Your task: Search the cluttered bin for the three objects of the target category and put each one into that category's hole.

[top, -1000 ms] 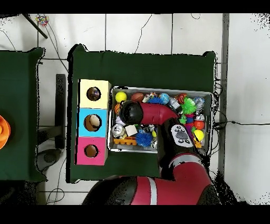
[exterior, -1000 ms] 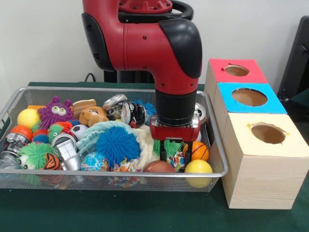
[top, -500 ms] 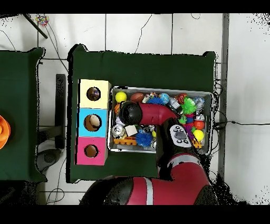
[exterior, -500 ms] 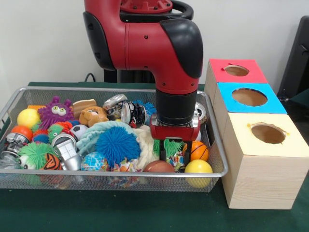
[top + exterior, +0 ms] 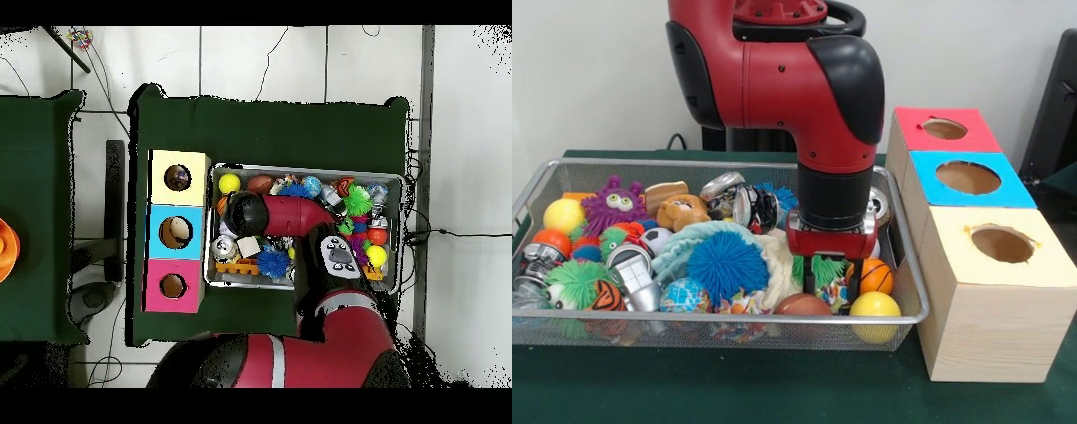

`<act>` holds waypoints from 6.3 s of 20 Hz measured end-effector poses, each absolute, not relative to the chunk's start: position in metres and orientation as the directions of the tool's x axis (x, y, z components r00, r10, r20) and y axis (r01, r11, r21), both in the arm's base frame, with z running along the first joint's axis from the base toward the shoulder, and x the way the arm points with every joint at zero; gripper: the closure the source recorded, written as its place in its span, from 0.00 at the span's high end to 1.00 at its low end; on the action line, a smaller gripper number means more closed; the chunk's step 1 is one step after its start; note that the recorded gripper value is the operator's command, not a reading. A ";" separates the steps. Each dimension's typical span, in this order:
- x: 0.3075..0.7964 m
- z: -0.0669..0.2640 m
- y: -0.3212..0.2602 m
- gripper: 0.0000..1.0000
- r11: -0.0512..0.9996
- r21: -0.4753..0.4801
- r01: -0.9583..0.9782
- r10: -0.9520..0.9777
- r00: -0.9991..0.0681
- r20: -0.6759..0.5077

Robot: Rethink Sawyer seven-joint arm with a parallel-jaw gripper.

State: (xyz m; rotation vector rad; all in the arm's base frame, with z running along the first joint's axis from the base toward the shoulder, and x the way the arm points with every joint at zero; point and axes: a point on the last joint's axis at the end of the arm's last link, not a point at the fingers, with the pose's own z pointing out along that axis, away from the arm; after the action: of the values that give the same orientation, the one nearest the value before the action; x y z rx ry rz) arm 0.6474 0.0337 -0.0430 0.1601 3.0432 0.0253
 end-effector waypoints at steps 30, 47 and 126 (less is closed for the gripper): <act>0.639 -0.018 0.044 0.00 0.997 -0.020 0.070 0.069 -0.997 -0.047; 0.640 -0.014 0.043 0.00 0.997 -0.020 0.071 0.070 -0.996 -0.051; 0.729 0.218 -0.050 0.00 0.979 0.025 0.203 0.203 -0.979 -0.027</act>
State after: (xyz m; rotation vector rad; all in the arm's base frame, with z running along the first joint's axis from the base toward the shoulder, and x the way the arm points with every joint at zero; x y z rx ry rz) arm 0.7291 -0.0496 0.2184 0.3175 3.0960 0.0352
